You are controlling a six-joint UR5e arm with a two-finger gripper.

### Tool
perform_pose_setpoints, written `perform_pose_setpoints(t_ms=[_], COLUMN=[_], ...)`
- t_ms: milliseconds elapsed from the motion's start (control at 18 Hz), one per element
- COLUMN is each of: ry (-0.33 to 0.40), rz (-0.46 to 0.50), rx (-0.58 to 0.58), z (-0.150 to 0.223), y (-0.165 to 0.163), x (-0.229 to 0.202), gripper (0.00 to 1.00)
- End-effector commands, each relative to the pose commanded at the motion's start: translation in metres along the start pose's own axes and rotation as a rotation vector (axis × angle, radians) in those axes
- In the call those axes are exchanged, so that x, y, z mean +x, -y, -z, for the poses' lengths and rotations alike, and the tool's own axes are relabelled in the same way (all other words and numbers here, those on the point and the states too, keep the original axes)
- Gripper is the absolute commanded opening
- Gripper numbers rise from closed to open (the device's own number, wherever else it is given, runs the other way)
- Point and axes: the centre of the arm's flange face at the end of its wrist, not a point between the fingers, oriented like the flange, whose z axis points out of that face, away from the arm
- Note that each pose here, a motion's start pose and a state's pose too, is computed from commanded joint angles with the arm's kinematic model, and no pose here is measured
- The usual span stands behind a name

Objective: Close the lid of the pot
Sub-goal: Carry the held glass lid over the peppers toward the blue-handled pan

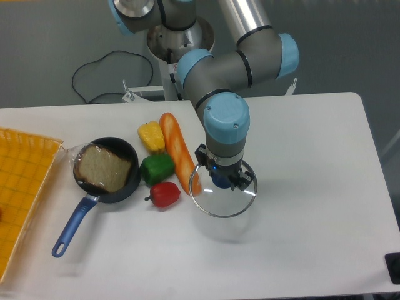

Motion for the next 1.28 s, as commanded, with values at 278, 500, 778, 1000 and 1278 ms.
perform_pose_setpoints(t_ms=[278, 500, 778, 1000, 1278], ry=[-0.029, -0.068, -0.108, -0.136, -0.15], rz=[-0.002, -0.006, 0.019, 0.029, 0.029], rx=[-0.01, -0.012, 0.012, 0.028, 0.018], z=[-0.002, 0.0, 0.01, 0.007, 0.006], y=[0.004, 0.011, 0.028, 0.046, 0.064], x=[0.006, 0.023, 0.053, 0.078, 0.106], gripper=[0.22, 0.22, 0.22, 0.22, 0.22])
